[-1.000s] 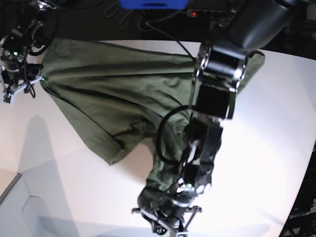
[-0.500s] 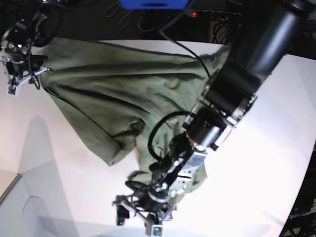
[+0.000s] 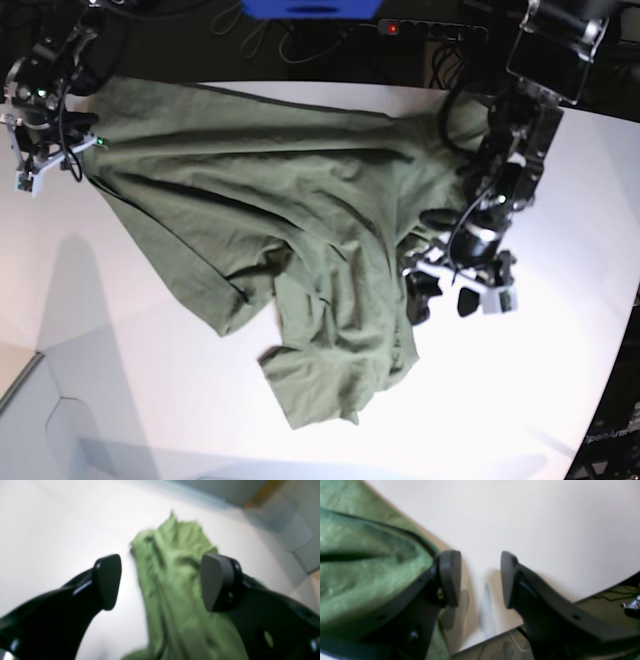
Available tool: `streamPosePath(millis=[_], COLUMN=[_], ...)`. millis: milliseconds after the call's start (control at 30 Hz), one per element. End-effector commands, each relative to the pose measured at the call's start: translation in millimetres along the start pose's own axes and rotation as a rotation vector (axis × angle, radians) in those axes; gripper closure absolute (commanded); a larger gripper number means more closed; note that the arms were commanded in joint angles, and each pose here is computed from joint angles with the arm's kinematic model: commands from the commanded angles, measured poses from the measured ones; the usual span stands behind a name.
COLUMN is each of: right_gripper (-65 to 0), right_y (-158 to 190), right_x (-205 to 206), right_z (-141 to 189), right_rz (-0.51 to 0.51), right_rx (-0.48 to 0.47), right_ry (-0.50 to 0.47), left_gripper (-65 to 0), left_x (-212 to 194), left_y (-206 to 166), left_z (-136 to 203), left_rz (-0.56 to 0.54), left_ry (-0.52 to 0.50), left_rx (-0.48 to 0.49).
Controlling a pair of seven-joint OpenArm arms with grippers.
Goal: Layout the t-shirt on the table in an organized manner, then fold the t-shirt properly
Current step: 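Reach the left gripper to the hanging shirt hem and grasp it, then pull the shirt with the left gripper and lay it flat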
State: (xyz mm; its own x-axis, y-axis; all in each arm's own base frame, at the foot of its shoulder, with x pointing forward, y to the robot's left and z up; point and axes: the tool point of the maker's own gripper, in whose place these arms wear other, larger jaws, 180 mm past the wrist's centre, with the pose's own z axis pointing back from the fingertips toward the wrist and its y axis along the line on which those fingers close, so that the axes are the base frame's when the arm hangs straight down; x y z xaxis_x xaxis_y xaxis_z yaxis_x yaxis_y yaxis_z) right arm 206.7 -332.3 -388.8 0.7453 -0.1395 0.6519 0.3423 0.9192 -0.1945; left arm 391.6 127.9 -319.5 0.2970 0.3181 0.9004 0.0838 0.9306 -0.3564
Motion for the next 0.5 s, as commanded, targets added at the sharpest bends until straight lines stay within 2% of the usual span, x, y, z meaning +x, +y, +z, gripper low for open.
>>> streamPosePath(millis=[0,100,200,367,400,467], right_gripper=[-26.4,-26.4,-26.4,-26.4,-26.4,-26.4], right_y=[-3,-2,-2,-2,-3,-3], right_x=[21,23,24,25,25,25], right_z=[2,1,1,1,1,1], right_rz=[-0.004,-0.005,-0.005,-0.005,-0.004,-0.003], right_rx=[-0.009,-0.006,-0.007,-0.007,-0.008,-0.009], right_ry=[-0.063,-0.069,-0.071,-0.072,-0.073,-0.073], left_gripper=[-47.2,-47.2,-47.1,-46.9,-45.4,-35.5], left_x=[3,-40,-66,-82,-89,-104], left_y=[5,32,42,52,56,69], left_z=[7,37,55,70,72,75], left_rz=[0.007,0.02,0.033,0.039,0.037,0.022], left_ry=[-0.013,0.08,0.136,0.174,0.193,0.229], left_rx=[0.013,0.08,0.11,0.141,0.152,0.185])
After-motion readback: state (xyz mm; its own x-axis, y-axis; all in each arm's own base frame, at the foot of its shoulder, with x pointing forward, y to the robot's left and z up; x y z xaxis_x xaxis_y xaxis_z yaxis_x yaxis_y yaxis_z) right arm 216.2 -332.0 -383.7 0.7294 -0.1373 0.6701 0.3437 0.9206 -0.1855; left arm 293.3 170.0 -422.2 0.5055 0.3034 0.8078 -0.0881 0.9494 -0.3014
